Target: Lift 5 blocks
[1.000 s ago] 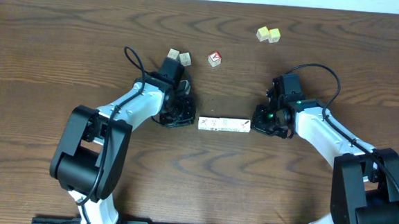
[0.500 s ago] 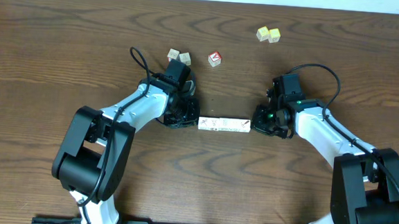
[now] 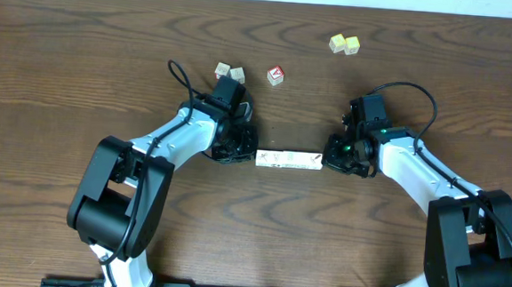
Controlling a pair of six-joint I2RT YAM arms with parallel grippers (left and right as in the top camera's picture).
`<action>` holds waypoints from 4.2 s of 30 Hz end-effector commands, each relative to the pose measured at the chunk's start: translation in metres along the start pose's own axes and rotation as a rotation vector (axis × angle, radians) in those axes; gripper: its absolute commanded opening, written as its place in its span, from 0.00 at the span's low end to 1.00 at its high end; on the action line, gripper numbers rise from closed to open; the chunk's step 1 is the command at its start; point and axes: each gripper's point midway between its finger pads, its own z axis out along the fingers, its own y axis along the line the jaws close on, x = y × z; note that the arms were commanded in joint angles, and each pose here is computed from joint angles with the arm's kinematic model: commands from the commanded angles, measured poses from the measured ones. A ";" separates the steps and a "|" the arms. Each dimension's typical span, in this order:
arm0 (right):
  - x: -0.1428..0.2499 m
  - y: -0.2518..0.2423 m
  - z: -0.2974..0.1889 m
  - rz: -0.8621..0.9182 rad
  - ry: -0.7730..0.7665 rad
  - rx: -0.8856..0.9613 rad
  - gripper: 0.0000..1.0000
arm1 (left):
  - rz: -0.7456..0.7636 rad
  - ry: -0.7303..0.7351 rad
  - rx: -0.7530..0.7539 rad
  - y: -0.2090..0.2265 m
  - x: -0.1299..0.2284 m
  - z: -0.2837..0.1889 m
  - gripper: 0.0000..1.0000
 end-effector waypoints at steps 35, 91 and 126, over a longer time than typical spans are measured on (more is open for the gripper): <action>0.009 0.010 0.004 -0.039 0.037 -0.051 0.01 | 0.000 0.044 0.033 -0.008 0.012 0.009 0.07; 0.016 0.031 0.001 -0.077 0.080 -0.168 0.01 | 0.019 0.039 0.096 -0.024 0.013 -0.004 0.07; 0.015 0.041 -0.009 -0.102 0.075 -0.216 0.01 | 0.022 0.058 0.136 -0.032 0.016 -0.006 0.07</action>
